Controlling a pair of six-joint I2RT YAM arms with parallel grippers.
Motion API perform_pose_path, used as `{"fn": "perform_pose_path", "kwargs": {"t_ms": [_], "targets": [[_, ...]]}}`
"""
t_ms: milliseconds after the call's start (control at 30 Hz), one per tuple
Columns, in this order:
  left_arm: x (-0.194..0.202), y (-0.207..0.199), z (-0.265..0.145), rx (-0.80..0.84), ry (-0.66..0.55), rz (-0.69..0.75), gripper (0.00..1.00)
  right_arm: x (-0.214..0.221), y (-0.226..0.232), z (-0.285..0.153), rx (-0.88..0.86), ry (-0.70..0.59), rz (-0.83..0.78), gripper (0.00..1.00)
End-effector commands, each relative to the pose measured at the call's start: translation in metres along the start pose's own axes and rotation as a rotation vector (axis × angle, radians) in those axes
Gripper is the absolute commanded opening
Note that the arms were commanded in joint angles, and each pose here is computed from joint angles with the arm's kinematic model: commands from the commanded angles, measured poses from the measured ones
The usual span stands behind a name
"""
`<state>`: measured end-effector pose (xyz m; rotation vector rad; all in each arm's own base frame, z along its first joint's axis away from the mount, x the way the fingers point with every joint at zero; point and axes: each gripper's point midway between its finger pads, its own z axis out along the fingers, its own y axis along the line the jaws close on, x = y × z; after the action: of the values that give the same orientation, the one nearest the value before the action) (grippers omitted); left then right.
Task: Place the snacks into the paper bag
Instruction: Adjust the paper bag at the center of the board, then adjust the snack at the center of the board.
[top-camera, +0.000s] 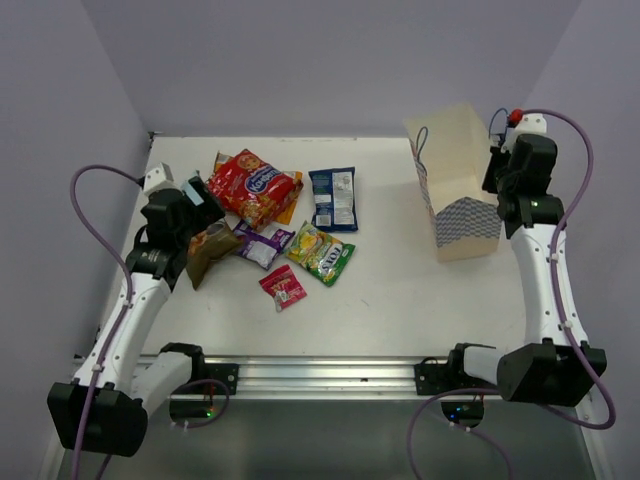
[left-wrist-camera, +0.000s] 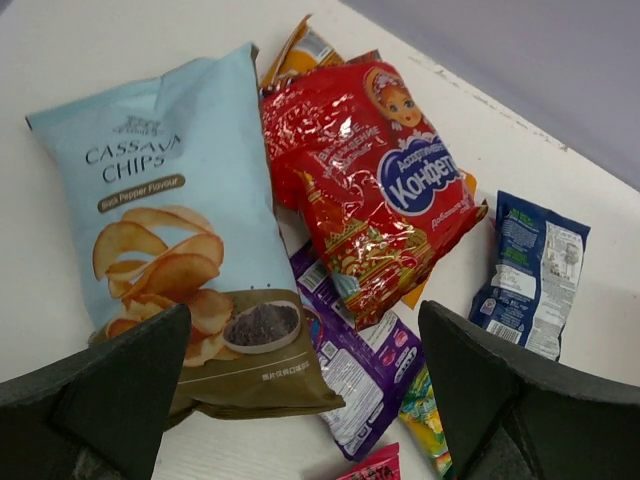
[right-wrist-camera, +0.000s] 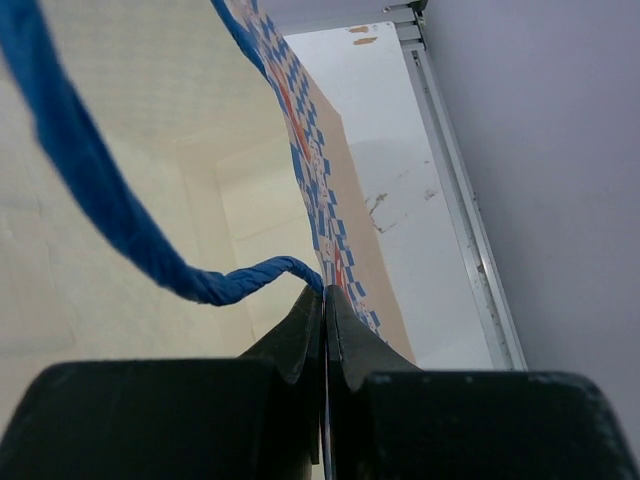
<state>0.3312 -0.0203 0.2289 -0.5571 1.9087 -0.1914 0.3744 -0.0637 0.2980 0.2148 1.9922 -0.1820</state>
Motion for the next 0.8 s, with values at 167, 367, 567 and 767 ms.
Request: {"fn": "perform_pose_path", "kwargs": {"t_ms": [167, 367, 567, 767], "targets": [[0.060, 0.028, 0.025, -0.031, 0.160, -0.185, 1.00, -0.015, 0.002, -0.012, 0.044, -0.068, -0.023, 0.00], [0.078, 0.037, 0.018, -0.055, 0.199, -0.220, 1.00, -0.014, -0.001, -0.014, 0.064, -0.062, -0.061, 0.00], [0.097, 0.056, 0.006, -0.140, 0.173, -0.411, 1.00, -0.015, 0.000, -0.017, 0.067, -0.062, -0.069, 0.00], [0.090, 0.065, 0.012, -0.174, 0.076, -0.501, 1.00, -0.017, 0.007, -0.021, 0.064, -0.079, -0.090, 0.00]]}}
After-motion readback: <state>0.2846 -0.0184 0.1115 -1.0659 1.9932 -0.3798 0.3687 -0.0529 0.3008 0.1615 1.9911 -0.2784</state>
